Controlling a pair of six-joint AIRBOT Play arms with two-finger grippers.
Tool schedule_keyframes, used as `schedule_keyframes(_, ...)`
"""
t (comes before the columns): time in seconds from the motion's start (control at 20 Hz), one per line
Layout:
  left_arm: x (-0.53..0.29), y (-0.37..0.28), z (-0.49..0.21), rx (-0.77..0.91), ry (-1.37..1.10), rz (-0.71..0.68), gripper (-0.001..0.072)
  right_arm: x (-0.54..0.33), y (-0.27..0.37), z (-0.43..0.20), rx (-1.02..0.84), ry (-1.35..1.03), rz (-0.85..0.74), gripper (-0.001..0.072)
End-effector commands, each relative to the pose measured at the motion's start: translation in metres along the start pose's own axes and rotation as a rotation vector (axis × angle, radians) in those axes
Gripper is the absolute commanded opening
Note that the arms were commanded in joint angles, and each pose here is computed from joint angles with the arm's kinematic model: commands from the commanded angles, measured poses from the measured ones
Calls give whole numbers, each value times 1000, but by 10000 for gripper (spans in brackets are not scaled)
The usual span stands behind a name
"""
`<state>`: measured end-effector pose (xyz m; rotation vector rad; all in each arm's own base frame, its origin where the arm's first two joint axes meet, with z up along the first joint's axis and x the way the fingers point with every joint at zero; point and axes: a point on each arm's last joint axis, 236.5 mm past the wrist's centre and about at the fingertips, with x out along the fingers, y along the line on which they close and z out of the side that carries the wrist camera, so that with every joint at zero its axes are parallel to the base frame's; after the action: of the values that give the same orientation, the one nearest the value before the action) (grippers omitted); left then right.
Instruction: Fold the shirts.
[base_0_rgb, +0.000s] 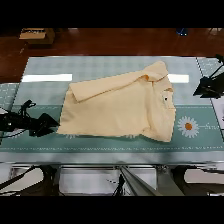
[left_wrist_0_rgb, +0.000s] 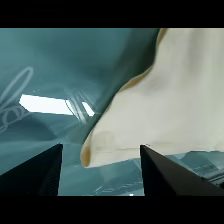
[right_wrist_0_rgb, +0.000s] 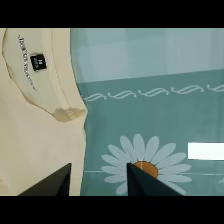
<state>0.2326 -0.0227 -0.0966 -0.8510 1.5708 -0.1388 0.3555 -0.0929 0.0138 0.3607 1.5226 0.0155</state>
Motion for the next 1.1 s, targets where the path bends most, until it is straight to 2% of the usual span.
schedule_keyframes(0.0, 16, 0, 1, -10, 13, -2, 562, 11, -3, -13, 14, -40, 21, 436)
schedule_keyframes(0.1, 33, -11, 2, -23, 39, -35, 557, 11, 1, -17, 14, -48, 32, 436)
schedule_keyframes(0.15, 41, -19, 1, -32, 55, -58, 467, 9, 3, -17, 13, -53, 39, 436)
schedule_keyframes(0.2, 47, -26, -3, -22, 77, -78, 220, 5, 5, -17, 10, -65, 38, 436)
schedule_keyframes(0.25, 51, -32, -7, 20, 99, -99, 27, 0, 4, -18, 3, -76, 29, 436)
schedule_keyframes(0.4, 48, -37, -11, 61, 112, -116, 23, -1, -19, -44, 47, -64, -23, 436)
schedule_keyframes(0.55, 44, -40, -10, 95, 97, -127, 23, 30, -42, -101, 206, -15, 23, 436)
schedule_keyframes(0.65, 41, -43, -9, 123, 82, -130, 23, 53, -27, -127, 288, -3, 144, 460)
schedule_keyframes(0.7, 39, -44, -9, 128, 76, -130, 23, 64, -13, -138, 288, 15, 205, 491)
schedule_keyframes(0.75, 38, -45, -8, 132, 71, -130, 23, 73, -1, -148, 284, 40, 252, 491)
schedule_keyframes(0.95, 33, -49, -9, 156, 58, -133, 23, 98, 27, -179, 281, 119, 369, 489)
schedule_keyframes(1.05, 31, -54, -11, 175, 60, -153, 23, 104, 32, -189, 276, 148, 374, 488)
